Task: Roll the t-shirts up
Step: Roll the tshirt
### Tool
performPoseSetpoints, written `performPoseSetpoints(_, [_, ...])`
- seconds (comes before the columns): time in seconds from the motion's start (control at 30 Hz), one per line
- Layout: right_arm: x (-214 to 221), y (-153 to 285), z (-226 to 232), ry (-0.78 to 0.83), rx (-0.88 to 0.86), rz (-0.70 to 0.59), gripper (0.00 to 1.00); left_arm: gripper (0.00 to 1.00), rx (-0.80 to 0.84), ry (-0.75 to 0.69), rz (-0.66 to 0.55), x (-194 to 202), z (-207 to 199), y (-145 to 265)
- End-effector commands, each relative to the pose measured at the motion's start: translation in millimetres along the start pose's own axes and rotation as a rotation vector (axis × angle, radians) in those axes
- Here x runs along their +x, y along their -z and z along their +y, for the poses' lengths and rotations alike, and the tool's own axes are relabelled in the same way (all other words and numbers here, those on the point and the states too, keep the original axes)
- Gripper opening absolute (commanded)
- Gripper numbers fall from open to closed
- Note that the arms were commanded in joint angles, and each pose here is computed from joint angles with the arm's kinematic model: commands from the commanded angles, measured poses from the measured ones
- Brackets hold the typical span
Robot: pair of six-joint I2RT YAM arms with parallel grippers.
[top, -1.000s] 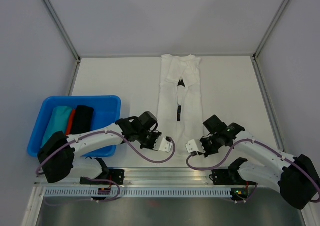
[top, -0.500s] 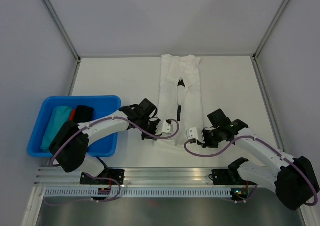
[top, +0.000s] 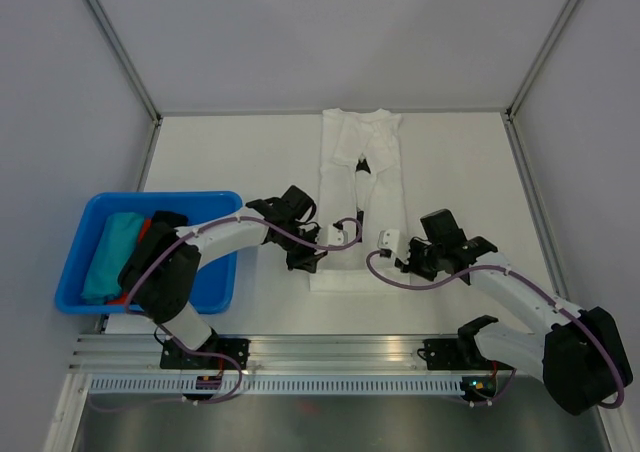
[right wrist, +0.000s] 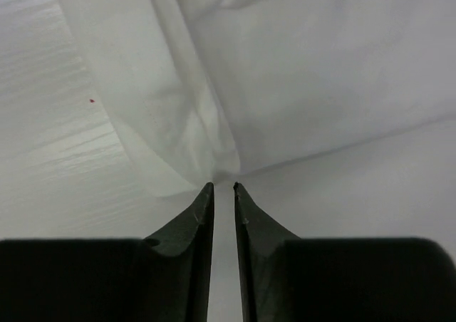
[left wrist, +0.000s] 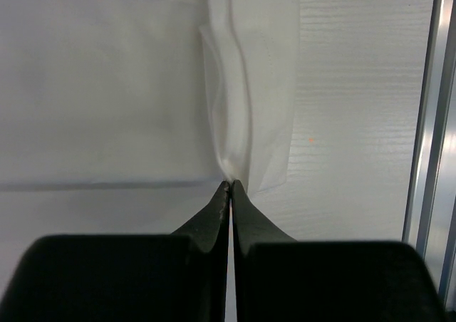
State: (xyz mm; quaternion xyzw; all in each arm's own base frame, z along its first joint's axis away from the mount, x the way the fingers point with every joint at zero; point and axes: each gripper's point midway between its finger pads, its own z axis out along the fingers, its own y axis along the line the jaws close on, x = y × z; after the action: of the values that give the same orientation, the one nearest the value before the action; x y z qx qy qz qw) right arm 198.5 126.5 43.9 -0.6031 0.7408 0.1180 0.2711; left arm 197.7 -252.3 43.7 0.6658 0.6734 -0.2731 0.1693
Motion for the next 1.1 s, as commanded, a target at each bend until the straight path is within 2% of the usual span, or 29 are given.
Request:
performPoseSetpoints(0.0, [6,6,-29,-0.074,0.157,0.032,0.25,0.02,0.014,0.026,-0.059,-19,5,0])
performPoseSetpoints(0.1, [2,9,-35,-0.107,0.183,0.024,0.48,0.02,0.01,0.036,-0.055,-19,7,-1])
performPoseSetpoints(0.2, [-3,15,-40,-0.129,0.199,0.008,0.52,0.02,0.0,0.035,-0.056,-22,11,-2])
performPoseSetpoints(0.3, [-18,27,-50,-0.156,0.228,-0.031,0.42,0.02,-0.019,0.043,-0.042,-20,16,-2])
performPoseSetpoints(0.33, [-25,31,-52,-0.174,0.225,-0.059,0.32,0.02,-0.025,0.041,-0.028,-16,17,-3])
performPoseSetpoints(0.4, [-52,40,-66,-0.305,0.267,-0.158,0.26,0.02,-0.031,0.036,-0.016,-12,19,-4])
performPoseSetpoints(0.47, [-62,42,-84,-0.525,0.345,-0.215,0.04,0.02,-0.039,0.044,-0.009,-10,22,-5])
performPoseSetpoints(0.5, [-69,36,-87,-0.719,0.337,-0.256,0.0,0.02,-0.045,0.046,-0.011,-12,24,-4])
performPoseSetpoints(0.63, [-95,33,-86,-1.033,0.255,-0.364,0.0,0.02,-0.048,0.062,-0.019,-17,26,-3])
performPoseSetpoints(0.73, [-97,37,-81,-1.124,0.245,-0.372,0.0,0.02,-0.045,0.07,-0.019,-16,25,-3])
performPoseSetpoints(0.77, [-88,41,-82,-1.142,0.301,-0.367,0.01,0.02,-0.046,0.071,-0.017,-15,25,-3])
performPoseSetpoints(0.8, [-78,42,-79,-1.168,0.336,-0.344,0.04,0.02,-0.046,0.076,-0.017,-15,25,-4])
performPoseSetpoints(0.83, [-70,43,-77,-1.225,0.365,-0.339,0.19,0.02,-0.046,0.078,-0.018,-16,25,-4])
performPoseSetpoints(0.87, [-60,42,-69,-1.249,0.383,-0.328,0.23,0.02,-0.049,0.081,-0.019,-17,26,-3])
performPoseSetpoints(0.9, [-58,40,-65,-1.294,0.375,-0.338,0.32,0.02,-0.052,0.087,-0.021,-17,26,-3])
performPoseSetpoints(0.93, [-50,32,-55,-1.327,0.356,-0.32,0.37,0.02,-0.055,0.089,-0.02,-17,26,-2])
performPoseSetpoints(0.97, [-47,29,-50,-1.367,0.341,-0.315,0.42,0.02,-0.059,0.088,-0.02,-18,26,-2])
performPoseSetpoints(1.07, [-21,9,-31,-1.458,0.333,-0.19,0.43,0.02,-0.066,0.08,-0.017,-18,28,-1])
